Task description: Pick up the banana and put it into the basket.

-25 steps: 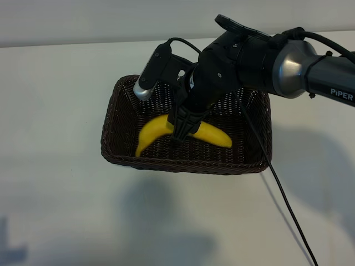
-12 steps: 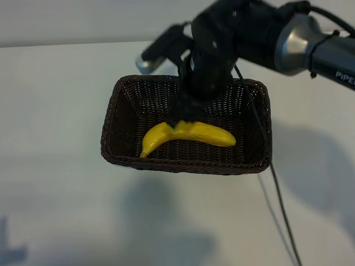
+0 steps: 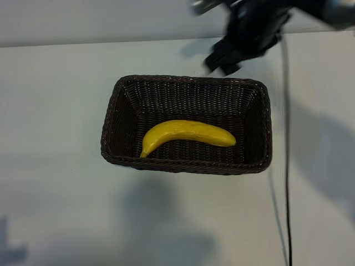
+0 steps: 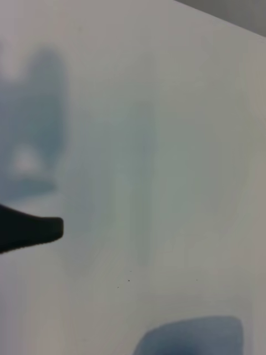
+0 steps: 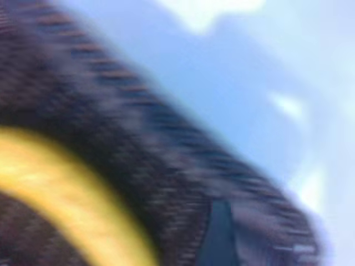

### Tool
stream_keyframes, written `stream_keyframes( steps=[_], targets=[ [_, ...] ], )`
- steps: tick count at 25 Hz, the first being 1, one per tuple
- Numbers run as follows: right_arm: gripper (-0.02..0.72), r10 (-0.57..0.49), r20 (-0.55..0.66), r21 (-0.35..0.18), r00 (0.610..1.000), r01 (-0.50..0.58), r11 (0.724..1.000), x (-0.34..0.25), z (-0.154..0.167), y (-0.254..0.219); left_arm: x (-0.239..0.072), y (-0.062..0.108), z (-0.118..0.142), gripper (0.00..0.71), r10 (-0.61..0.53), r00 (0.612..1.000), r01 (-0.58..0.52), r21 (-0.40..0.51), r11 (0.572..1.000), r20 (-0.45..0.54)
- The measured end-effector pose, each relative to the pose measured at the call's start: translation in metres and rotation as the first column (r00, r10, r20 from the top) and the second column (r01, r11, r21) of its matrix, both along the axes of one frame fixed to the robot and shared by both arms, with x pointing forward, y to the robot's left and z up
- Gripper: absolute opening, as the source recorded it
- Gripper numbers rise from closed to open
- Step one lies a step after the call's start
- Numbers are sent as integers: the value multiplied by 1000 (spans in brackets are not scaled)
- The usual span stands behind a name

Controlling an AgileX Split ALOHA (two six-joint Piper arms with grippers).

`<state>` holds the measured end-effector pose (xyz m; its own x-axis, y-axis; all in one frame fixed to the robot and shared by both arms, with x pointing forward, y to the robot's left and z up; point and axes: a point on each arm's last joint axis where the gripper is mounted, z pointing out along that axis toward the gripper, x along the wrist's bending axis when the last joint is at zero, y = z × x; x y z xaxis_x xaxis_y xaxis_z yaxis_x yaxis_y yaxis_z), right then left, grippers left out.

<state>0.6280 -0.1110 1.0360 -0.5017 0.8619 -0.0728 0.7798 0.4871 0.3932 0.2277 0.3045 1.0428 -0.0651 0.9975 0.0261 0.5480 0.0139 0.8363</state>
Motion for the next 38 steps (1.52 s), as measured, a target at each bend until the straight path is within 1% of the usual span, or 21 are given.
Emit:
stream_keyframes(
  steps=[2, 4, 7, 10, 13, 17, 19, 21, 23, 25, 26, 28, 29, 31, 34, 36, 38],
  targets=[
    [605, -92, -2, -3, 996, 92, 996, 16, 0, -38, 0, 0, 0, 573, 0, 1000, 0, 0, 1000, 0],
    [605, -185, -12, -8, 983, 185, 983, 28, -2, -77, 0, 0, 0, 573, 0, 1000, 0, 0, 1000, 0],
    [605, -320, -50, -28, 946, 319, 947, 37, -6, -134, 0, 0, 0, 573, 0, 1000, 0, 0, 1000, 0],
    [605, -434, -88, -47, 897, 432, 901, 38, -8, -187, 0, 0, 0, 573, 0, 1000, 0, 0, 1000, 0],
    [605, -525, -109, -57, 844, 521, 851, 34, -9, -229, 0, 0, 0, 573, 0, 1000, 0, 0, 1000, 0],
    [605, -613, -146, -73, 776, 609, 789, 24, -9, -272, 0, 0, 0, 573, 0, 1000, 0, 0, 1000, 0],
    [605, -638, -177, -86, 750, 634, 769, 18, -10, -284, 0, 0, 0, 573, 0, 1000, 0, 0, 1000, 0],
    [605, -653, -206, -92, 728, 650, 754, 13, -11, -292, 0, 0, 0, 573, 0, 1000, 0, 0, 1000, 0],
    [605, -656, -227, -78, 720, 657, 749, 12, -11, -293, 0, 0, 0, 573, 0, 1000, 0, 0, 1000, 0],
    [605, -641, -244, -46, 728, 652, 757, 11, -10, -290, 0, 0, 0, 573, 0, 1000, 0, 0, 1000, 0],
    [605, -627, -259, -20, 735, 645, 764, 9, -9, -285, 0, 0, 0, 573, 0, 1000, 0, 0, 1000, 0],
    [605, -590, -289, -4, 754, 615, 788, 0, -11, -275, 0, 0, 0, 573, 0, 1000, 0, 0, 1000, 0],
    [605, -571, -301, -7, 764, 597, 802, -6, -11, -269, 0, 0, 0, 573, 0, 1000, 0, 0, 1000, 0],
    [605, -543, -323, -15, 775, 570, 822, -20, -12, -260, 0, 0, 0, 573, 0, 1000, 0, 0, 1000, 0],
    [605, -534, -339, -28, 775, 559, 829, -45, -8, -253, 0, 0, 0, 573, 0, 1000, 0, 0, 1000, 0],
    [605, -534, -333, -39, 778, 554, 832, -63, -1, -250, 0, 0, 0, 573, 0, 1000, 0, 0, 1000, 0],
    [605, -535, -317, -38, 784, 553, 833, -80, 8, -247, 0, 0, 0, 573, 0, 1000, 0, 0, 1000, 0]
  ],
)
